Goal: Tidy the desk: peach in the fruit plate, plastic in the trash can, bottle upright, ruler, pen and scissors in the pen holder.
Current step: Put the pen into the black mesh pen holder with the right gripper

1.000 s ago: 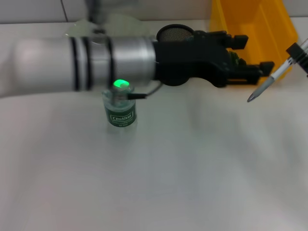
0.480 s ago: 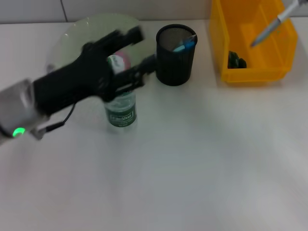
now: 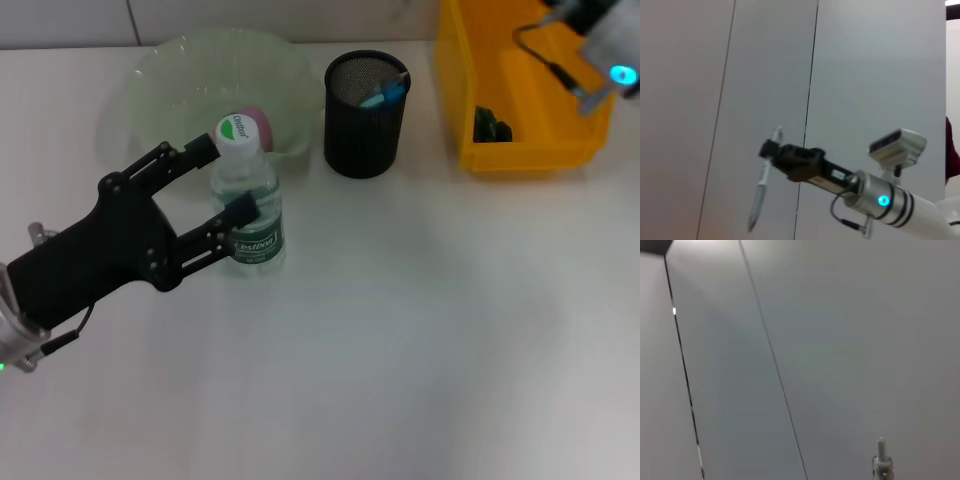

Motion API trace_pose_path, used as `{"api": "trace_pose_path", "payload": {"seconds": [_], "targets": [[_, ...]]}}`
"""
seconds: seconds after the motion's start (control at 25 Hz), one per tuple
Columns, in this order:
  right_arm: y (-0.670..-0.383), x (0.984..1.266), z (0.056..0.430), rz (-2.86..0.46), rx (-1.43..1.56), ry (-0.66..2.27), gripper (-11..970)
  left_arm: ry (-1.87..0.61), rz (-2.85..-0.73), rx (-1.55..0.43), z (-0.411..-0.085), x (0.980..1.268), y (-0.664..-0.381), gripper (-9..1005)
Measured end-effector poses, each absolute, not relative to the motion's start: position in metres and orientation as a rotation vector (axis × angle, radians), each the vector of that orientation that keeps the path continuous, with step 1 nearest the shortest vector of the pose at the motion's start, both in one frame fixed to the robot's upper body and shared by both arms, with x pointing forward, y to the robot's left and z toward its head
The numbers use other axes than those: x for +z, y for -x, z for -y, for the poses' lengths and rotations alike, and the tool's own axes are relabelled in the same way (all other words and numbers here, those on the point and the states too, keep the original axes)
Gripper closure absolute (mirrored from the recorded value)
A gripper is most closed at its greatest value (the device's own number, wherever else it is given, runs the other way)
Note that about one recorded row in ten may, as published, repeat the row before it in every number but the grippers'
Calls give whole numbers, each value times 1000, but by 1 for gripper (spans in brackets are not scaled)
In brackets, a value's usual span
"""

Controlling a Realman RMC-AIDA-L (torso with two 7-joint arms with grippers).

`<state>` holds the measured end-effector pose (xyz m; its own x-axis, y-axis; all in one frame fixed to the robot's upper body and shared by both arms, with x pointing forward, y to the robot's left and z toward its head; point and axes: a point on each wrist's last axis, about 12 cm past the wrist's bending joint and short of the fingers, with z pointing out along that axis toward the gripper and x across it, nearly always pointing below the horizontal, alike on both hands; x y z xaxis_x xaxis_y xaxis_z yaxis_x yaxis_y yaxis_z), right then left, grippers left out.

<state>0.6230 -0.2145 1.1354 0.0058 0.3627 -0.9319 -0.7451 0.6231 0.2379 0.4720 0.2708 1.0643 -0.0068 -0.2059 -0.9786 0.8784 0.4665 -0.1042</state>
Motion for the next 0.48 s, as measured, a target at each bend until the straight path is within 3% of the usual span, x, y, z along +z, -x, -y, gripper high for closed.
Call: {"api": "trace_pose_path", "payload": {"seconds": [0.24, 0.48], "targets": [[-644, 1129, 176, -1409, 767, 453, 772, -654, -1317, -959, -276, 1060, -465, 222], [-649, 1125, 164, -1462, 733, 473, 761, -650, -1320, -954, -277, 1060, -464, 222]]}}
